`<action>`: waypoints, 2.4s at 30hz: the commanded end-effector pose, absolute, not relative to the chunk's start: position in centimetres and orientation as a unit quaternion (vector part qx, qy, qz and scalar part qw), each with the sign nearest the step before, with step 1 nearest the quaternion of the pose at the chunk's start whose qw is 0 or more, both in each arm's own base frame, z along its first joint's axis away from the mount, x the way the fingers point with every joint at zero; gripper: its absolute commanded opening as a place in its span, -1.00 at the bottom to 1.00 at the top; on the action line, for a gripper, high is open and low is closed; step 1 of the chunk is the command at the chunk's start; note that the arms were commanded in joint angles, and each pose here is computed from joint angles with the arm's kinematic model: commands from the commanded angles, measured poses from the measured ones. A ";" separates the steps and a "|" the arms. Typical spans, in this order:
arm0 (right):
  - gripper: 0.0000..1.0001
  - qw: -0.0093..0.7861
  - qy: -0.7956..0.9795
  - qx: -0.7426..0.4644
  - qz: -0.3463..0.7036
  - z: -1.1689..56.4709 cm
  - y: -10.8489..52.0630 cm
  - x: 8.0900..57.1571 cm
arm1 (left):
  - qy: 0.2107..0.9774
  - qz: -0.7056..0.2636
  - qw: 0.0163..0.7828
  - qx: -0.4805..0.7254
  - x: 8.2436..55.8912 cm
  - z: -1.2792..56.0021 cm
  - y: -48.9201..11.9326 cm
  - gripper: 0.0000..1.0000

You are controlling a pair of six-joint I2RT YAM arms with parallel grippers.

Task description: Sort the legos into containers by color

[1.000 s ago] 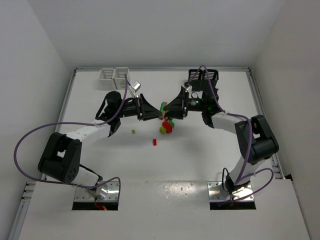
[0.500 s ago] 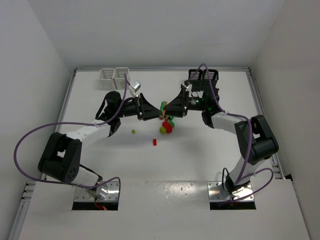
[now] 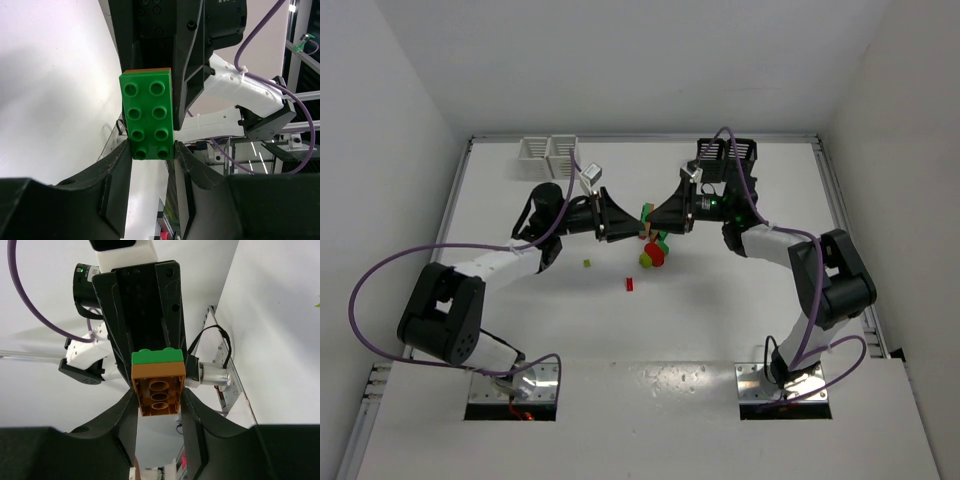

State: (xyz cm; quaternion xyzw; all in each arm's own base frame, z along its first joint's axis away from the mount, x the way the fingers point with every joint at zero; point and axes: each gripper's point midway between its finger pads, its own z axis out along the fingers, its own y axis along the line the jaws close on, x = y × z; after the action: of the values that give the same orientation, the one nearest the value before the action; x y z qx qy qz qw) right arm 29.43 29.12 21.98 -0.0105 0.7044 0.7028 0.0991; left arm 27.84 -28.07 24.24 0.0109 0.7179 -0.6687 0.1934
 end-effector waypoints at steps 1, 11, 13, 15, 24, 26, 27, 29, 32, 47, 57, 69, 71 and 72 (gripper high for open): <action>-0.32 0.132 0.686 -0.048 0.714 23.8 29.6 29.5 | 0.710 -0.672 0.209 0.014 28.3 24.6 -27.8 -1.00; -0.90 0.131 0.683 -0.060 0.716 24.0 29.3 28.7 | 0.710 -0.667 0.225 0.004 29.3 24.6 -26.9 -1.00; -0.96 0.137 0.683 -0.060 0.715 24.0 29.1 29.0 | 0.710 -0.663 0.235 -0.007 29.8 24.5 -26.2 -1.00; -1.00 0.141 0.685 -0.057 0.713 23.8 28.7 29.1 | 0.710 -0.660 0.244 -0.017 30.5 24.5 -25.4 -1.00; -1.00 0.136 0.694 -0.060 0.705 23.1 28.1 28.3 | 0.707 -0.648 0.280 -0.042 31.5 24.7 -22.5 -1.00; -1.00 0.141 0.698 -0.060 0.700 22.7 27.9 28.6 | 0.707 -0.645 0.287 -0.042 31.7 24.7 -22.2 -1.00; -1.00 0.143 0.699 -0.062 0.698 22.7 27.8 28.5 | 0.709 -0.641 0.293 -0.040 31.9 24.9 -21.9 -1.00; -1.00 0.150 0.710 -0.056 0.686 21.9 27.1 29.0 | 0.707 -0.631 0.320 -0.021 32.5 25.9 -21.5 -1.00; -1.00 0.177 0.737 -0.052 0.651 20.8 26.1 30.5 | 0.718 -0.596 0.360 0.007 34.2 27.3 -20.9 -1.00; -1.00 0.376 0.847 -0.056 0.371 19.5 16.3 40.3 | 0.791 -0.425 0.424 0.115 42.2 28.6 -21.3 -1.00; -1.00 0.488 0.856 0.020 0.171 19.4 6.3 50.3 | 0.793 -0.354 0.451 0.207 42.2 28.8 -26.2 -1.00; -1.00 0.550 0.823 0.066 0.126 19.2 1.4 57.9 | 0.796 -0.359 0.442 0.203 42.5 27.6 -27.2 -1.00; -1.00 0.555 0.819 0.073 0.126 19.2 0.8 58.9 | 0.800 -0.360 0.437 0.199 42.4 27.2 -27.2 -1.00; -1.00 0.560 0.816 0.073 0.126 19.7 0.8 59.1 | 0.797 -0.361 0.441 0.200 42.5 27.4 -27.3 -1.00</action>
State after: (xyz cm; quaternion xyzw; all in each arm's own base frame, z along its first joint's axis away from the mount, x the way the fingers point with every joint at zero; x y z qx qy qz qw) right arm 56.26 1.85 14.47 0.0758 0.8598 0.1356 0.4864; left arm 42.27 -27.00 25.62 0.1954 0.8121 -0.3574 0.4178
